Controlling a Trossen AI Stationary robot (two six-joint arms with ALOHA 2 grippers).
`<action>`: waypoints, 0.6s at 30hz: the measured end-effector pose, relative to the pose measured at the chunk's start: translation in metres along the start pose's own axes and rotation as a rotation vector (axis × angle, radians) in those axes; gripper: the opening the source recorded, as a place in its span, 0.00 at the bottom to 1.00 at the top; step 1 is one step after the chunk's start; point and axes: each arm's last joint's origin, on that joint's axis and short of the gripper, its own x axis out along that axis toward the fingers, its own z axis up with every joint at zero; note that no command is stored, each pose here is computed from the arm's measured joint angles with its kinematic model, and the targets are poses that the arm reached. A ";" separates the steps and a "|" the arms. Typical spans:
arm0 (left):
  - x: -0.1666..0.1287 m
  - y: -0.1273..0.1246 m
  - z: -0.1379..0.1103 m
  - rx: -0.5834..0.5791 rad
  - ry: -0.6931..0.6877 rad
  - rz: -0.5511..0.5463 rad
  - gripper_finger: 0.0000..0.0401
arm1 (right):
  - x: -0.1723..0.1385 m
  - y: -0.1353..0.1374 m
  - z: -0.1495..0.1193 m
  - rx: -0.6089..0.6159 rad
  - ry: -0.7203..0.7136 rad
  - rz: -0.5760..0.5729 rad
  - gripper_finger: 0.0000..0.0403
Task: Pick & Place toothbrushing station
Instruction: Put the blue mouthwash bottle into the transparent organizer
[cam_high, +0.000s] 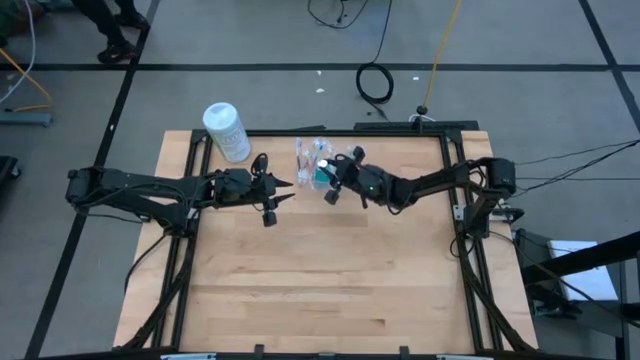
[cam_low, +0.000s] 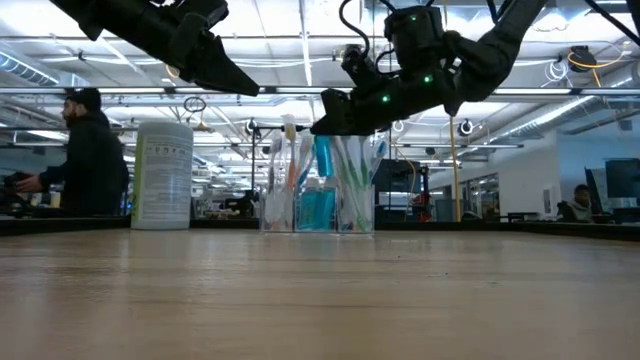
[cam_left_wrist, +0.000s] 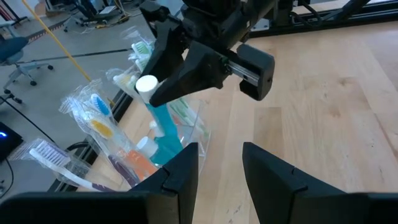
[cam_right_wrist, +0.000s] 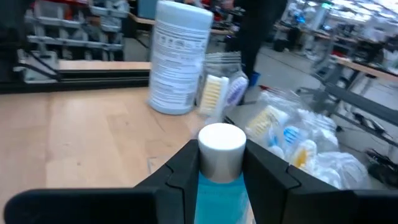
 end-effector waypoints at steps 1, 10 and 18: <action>0.000 0.000 0.000 0.000 0.000 0.000 0.33 | 0.000 0.001 -0.001 0.007 0.009 -0.004 0.24; 0.000 0.000 0.000 -0.001 0.000 0.000 0.33 | -0.002 0.005 -0.006 0.006 0.056 -0.031 0.24; 0.000 0.000 0.000 -0.003 0.000 0.000 0.33 | 0.000 0.000 -0.006 0.115 0.051 0.013 0.24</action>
